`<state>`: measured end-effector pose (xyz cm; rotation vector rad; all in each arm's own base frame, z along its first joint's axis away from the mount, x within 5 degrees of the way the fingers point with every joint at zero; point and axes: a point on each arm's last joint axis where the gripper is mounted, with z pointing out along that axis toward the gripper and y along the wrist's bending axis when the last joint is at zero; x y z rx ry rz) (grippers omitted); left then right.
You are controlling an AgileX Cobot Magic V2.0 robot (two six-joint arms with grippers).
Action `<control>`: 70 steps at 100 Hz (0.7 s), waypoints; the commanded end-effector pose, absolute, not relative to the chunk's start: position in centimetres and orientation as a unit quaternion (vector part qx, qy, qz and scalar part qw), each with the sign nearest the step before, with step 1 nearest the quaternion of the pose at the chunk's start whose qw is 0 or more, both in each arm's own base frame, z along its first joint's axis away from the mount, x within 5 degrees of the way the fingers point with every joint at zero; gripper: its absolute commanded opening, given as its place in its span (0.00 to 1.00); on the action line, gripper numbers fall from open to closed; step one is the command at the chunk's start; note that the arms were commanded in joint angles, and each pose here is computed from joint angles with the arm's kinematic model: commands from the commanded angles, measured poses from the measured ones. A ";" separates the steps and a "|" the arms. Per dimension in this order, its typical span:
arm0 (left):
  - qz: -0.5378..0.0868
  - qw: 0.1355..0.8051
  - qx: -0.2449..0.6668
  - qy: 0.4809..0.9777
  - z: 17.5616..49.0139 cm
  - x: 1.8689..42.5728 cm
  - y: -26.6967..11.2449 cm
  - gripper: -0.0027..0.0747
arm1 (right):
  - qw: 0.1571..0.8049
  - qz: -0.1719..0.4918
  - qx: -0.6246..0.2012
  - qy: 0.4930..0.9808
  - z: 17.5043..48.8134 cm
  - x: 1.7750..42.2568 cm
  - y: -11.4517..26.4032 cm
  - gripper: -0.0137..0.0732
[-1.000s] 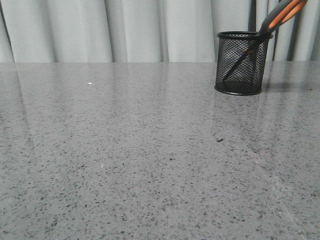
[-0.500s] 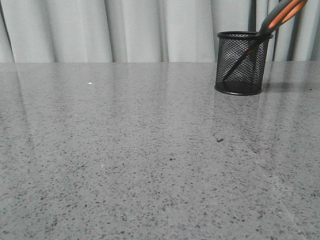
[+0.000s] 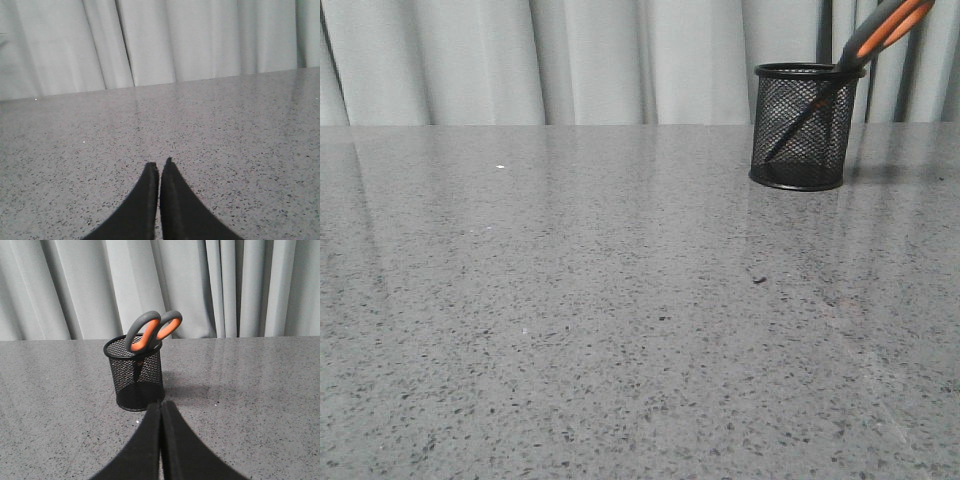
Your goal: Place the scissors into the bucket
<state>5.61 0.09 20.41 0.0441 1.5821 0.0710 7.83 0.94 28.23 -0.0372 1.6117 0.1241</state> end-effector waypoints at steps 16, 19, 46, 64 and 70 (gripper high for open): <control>-0.013 0.735 -0.025 0.678 20.7 5.4 0.1 0.01 | 0.718 0.042 -0.004 0.695 29.5 7.8 0.6 0.08; -0.013 0.734 -0.025 0.678 20.7 5.4 0.1 0.01 | 0.718 0.042 -0.004 0.695 29.5 7.8 0.6 0.08; -0.013 0.734 -0.025 0.678 20.7 5.4 0.1 0.01 | 0.718 0.042 -0.004 0.695 29.5 7.8 0.6 0.08; -0.013 0.734 -0.025 0.678 20.7 5.4 0.1 0.01 | 0.718 0.042 -0.004 0.695 29.5 7.8 0.6 0.08; -0.013 0.734 -0.025 0.678 20.7 5.4 0.1 0.01 | 0.718 0.042 -0.004 0.695 29.5 7.8 0.6 0.08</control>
